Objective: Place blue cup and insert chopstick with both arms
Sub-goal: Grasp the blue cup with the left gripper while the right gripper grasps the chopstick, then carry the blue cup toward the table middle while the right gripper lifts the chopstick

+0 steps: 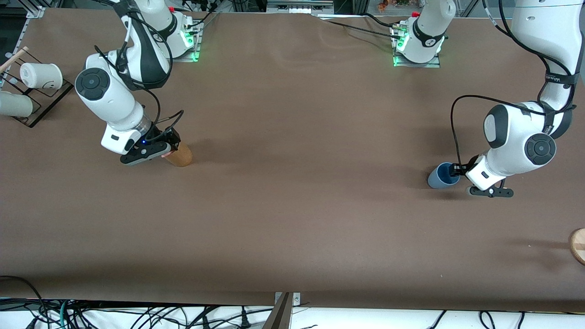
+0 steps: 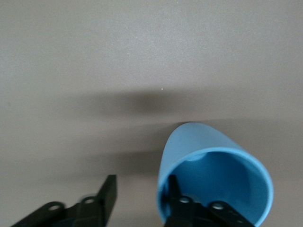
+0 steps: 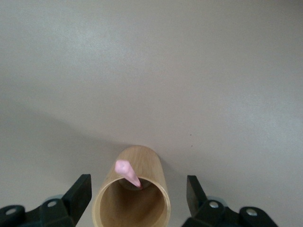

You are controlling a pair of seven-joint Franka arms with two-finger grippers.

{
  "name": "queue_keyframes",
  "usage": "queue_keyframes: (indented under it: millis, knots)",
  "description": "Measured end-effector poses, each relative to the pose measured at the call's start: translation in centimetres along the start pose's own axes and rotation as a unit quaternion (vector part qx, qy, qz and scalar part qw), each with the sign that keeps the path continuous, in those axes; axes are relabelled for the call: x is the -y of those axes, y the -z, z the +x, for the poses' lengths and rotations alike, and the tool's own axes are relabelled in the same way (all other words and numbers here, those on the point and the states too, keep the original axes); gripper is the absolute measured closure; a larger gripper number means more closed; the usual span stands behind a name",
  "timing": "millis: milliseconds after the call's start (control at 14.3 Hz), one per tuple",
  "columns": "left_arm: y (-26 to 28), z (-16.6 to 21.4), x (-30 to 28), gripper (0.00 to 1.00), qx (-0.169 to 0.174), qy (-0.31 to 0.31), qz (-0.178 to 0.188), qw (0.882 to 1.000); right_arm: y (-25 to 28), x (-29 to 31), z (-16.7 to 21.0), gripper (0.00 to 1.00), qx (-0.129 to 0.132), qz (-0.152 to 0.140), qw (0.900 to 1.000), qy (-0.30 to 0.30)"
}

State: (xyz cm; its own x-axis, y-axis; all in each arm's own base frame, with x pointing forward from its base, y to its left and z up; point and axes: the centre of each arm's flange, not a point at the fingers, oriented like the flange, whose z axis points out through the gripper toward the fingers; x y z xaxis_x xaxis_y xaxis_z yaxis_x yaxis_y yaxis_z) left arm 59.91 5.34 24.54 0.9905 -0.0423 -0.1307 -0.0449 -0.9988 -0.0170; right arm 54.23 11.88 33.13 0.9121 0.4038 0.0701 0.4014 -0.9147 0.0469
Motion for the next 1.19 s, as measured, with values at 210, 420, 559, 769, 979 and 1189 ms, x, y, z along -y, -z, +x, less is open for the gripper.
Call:
queue_keyframes:
  millis: [210, 420, 559, 769, 979, 1189]
  knots:
    - [0.0, 0.0, 0.0, 0.86, 0.000, 0.002, -0.001, 1.000, -0.6, 0.0, 0.0, 0.35, 0.004, 0.000, 1.000, 0.001]
    - [1.5, 0.3, -1.7, 0.94, -0.010, -0.008, -0.006, 1.000, -0.9, 0.1, 0.0, 0.45, 0.006, 0.001, 1.000, 0.001]
    - [3.3, 1.2, -5.7, 0.94, -0.008, -0.013, -0.011, 1.000, -0.9, 0.1, 0.0, 0.61, 0.006, 0.001, 1.000, 0.001]
    - [7.3, 2.5, -15.3, 0.94, -0.029, -0.010, -0.030, 0.999, -0.9, 0.1, 0.0, 0.92, 0.005, 0.001, 1.000, 0.002]
    - [10.2, 1.7, -25.3, 0.94, -0.048, 0.003, -0.050, 0.998, -0.5, 0.1, 0.1, 0.92, 0.001, 0.000, 1.000, 0.002]
    - [10.2, -1.1, -35.8, 0.94, -0.042, 0.012, -0.058, 0.997, 1.7, -0.1, 0.5, 0.92, -0.012, -0.004, 1.000, 0.001]
